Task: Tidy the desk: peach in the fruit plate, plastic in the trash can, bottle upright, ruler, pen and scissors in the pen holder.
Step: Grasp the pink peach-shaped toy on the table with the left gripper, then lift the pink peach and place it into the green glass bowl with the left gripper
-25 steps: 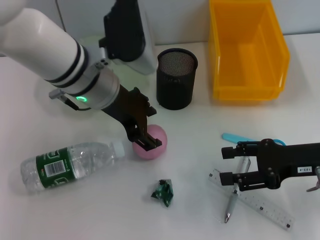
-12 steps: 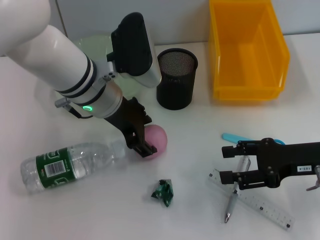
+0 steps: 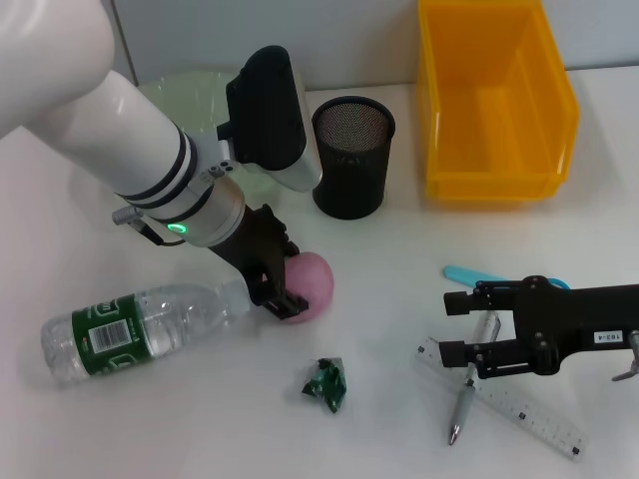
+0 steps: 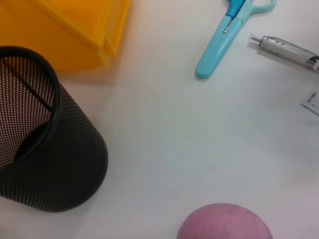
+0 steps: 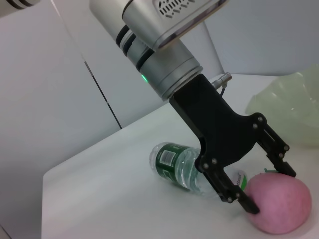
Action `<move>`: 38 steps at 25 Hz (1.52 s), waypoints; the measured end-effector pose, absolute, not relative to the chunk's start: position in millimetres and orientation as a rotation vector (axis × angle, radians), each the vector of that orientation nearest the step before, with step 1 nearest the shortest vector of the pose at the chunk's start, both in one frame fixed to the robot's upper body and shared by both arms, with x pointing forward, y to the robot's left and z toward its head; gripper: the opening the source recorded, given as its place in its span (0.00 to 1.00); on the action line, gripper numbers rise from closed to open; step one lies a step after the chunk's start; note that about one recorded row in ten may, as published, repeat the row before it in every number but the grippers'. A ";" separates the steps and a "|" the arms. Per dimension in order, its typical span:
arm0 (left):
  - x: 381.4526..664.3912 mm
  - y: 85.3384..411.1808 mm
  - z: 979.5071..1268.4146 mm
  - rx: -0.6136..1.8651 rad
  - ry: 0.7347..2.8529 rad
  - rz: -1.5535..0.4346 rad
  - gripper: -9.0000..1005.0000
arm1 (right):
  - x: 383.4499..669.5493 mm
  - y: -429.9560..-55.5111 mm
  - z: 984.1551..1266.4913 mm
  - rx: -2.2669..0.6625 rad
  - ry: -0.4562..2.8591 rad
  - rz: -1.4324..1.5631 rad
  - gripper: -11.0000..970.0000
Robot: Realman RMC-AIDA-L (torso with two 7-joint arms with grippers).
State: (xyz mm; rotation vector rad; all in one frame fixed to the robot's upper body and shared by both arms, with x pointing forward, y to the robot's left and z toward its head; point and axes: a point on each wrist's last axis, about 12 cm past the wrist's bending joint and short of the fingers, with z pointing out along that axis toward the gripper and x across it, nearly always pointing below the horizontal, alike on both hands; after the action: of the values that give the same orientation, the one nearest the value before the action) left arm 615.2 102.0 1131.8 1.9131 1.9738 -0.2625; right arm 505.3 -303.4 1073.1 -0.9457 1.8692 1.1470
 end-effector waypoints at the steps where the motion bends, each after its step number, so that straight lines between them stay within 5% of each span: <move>1: 615.2 102.1 1131.5 1.912 1.974 -0.262 0.72 | 505.3 -303.4 1073.2 -0.945 1.869 1.147 0.81; 5: 615.3 102.3 1131.3 1.910 1.976 -0.262 0.72 | 505.3 -303.7 1073.2 -0.943 1.870 1.146 0.81; 8: 614.6 103.0 1130.6 1.912 1.979 -0.265 0.48 | 505.1 -303.8 1073.1 -0.942 1.870 1.147 0.81; 25: 610.9 105.3 1147.7 1.840 1.962 -0.398 0.36 | 504.6 -304.3 1072.9 -0.931 1.878 1.152 0.81; 28: 626.1 146.7 1187.4 1.496 1.927 -0.536 0.34 | 504.6 -304.3 1072.9 -0.931 1.878 1.153 0.81; 38: 657.0 182.6 1185.5 1.099 1.943 -0.421 0.28 | 503.9 -304.4 1072.9 -0.930 1.878 1.158 0.81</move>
State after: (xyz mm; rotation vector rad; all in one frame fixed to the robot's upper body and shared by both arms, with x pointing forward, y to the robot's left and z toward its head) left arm 657.0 182.6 1185.5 1.0992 1.9429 -0.4215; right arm 503.9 -304.4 1072.9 -0.9297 1.8778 1.1577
